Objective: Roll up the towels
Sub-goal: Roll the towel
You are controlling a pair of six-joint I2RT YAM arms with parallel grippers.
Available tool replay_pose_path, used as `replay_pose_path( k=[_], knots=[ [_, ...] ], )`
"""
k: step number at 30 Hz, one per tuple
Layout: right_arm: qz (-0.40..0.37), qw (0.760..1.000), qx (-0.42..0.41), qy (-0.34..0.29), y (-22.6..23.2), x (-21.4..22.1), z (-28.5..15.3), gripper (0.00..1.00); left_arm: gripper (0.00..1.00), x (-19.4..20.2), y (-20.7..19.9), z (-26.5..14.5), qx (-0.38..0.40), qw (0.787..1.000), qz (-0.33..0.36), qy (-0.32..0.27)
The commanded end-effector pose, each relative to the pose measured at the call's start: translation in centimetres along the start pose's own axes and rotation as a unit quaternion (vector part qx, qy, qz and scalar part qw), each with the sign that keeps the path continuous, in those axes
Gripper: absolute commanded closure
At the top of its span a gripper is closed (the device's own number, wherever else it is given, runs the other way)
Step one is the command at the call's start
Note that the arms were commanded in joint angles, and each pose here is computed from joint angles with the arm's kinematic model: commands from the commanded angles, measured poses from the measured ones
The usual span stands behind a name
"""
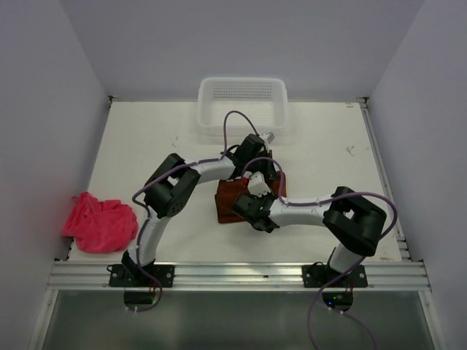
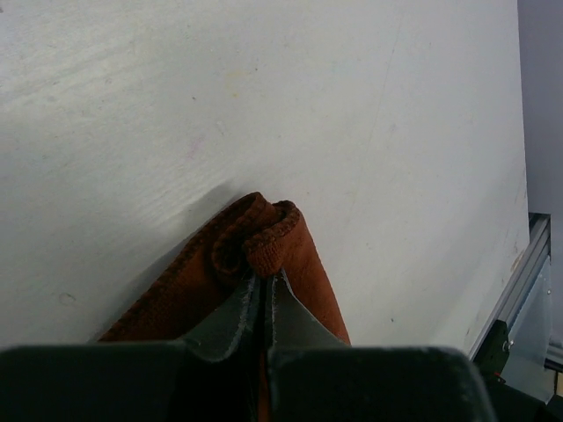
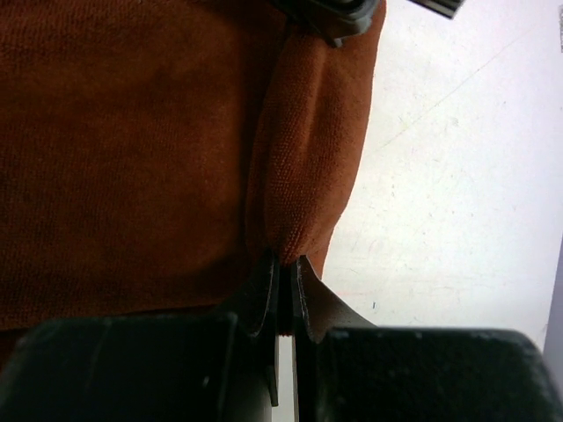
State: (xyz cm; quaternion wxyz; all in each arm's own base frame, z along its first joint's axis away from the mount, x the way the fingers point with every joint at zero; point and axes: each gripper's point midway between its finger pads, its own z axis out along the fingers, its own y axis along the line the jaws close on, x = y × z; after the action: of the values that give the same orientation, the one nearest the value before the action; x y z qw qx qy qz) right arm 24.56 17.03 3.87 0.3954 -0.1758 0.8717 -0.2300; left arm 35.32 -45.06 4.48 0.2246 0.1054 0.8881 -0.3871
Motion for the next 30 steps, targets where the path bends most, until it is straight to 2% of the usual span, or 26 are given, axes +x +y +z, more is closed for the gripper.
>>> replay_pose_path(
  k=[1, 9, 14, 21, 22, 23, 26, 30],
  knots=[
    [-0.023, 0.999, 0.021, 0.002, 0.0, -0.4, -0.2, 1.0, 1.0, -3.0, -1.8, -1.9, 0.032, 0.998, 0.008, -0.051],
    [-0.011, 1.0, -0.002, 0.011, 0.1, 0.1, -0.8, 1.0, 1.0, -2.2, 0.3, -2.7, 0.002, 0.998, 0.011, -0.057],
    [0.013, 0.999, -0.032, 0.01, 0.3, -0.5, -1.7, 0.86, 1.0, -1.6, 1.3, -2.7, -0.013, 0.998, 0.011, -0.057],
    [0.094, 0.991, -0.093, -0.021, -0.4, -3.8, -4.2, 0.71, 1.0, -1.5, 2.0, -2.9, -0.028, 0.998, 0.01, -0.062],
    [0.098, 0.99, -0.097, -0.023, -0.5, -3.9, -4.4, 0.62, 1.0, -1.4, 2.1, -2.9, -0.031, 0.997, 0.01, -0.063],
    [0.109, 0.988, -0.103, -0.026, -0.8, -4.2, -4.6, 0.59, 1.0, -1.4, 2.2, -3.0, -0.032, 0.997, 0.01, -0.064],
    [0.124, 0.985, -0.113, -0.026, -1.0, -4.3, -5.0, 0.55, 1.0, -1.3, 2.5, -3.1, -0.039, 0.997, 0.008, -0.067],
    [0.179, 0.975, -0.131, -0.019, -1.7, -4.5, -5.1, 0.58, 1.0, -1.4, 2.6, -3.3, -0.043, 0.996, 0.007, -0.072]
  ],
)
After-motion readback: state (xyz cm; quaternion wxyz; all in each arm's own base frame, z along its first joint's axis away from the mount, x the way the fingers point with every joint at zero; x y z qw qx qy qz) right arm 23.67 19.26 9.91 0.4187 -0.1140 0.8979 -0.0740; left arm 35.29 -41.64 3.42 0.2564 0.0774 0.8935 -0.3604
